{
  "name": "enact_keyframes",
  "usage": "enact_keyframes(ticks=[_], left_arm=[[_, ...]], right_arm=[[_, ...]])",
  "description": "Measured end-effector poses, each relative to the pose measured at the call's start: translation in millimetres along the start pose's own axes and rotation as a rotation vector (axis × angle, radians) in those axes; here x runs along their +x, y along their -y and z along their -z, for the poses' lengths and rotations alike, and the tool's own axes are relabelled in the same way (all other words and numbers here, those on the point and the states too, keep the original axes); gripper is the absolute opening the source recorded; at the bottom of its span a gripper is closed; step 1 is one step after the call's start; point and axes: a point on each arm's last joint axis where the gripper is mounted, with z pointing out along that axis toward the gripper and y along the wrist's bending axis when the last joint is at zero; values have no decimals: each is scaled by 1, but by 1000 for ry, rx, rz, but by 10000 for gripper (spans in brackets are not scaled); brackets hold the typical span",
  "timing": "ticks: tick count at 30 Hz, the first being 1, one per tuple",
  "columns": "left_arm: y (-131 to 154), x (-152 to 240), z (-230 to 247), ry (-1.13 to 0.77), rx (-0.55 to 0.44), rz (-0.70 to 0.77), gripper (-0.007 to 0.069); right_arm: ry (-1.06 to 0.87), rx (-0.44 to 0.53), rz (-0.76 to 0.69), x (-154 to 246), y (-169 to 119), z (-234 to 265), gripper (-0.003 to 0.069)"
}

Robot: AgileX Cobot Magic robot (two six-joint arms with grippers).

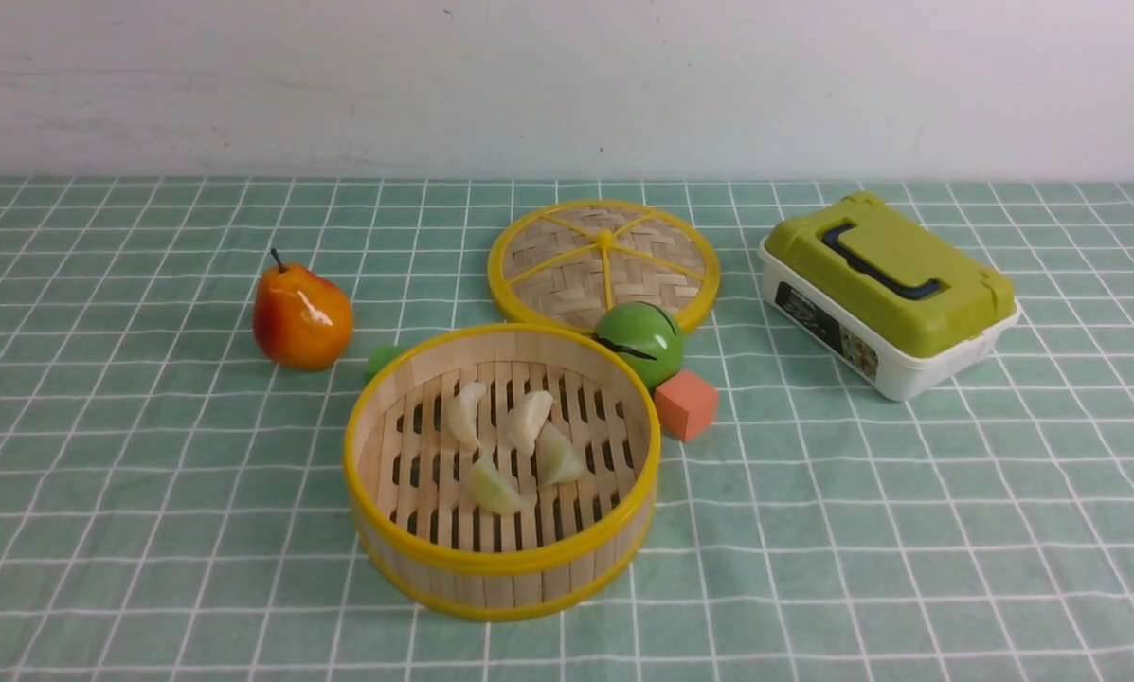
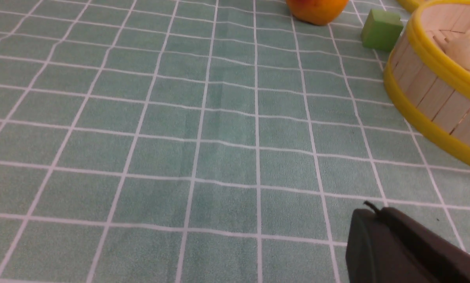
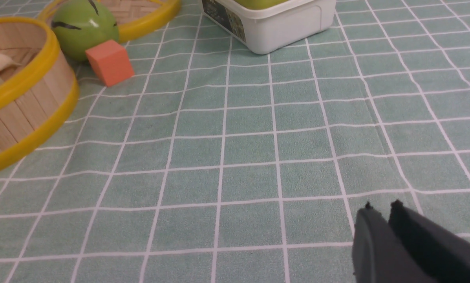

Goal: Put the dumplings into the steamer on the table with the blue tablecloth.

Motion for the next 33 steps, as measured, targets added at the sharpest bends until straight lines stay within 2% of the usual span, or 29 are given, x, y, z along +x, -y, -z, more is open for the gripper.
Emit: enact_keyframes(ticks=[7,33], left_arm=[[2,0,0,3,16,39,-14],[2,0,0,2,19,45,-14]], right_arm=[[0,0,-4,0,0,0,70],[-1,0,-4,0,0,0,104]])
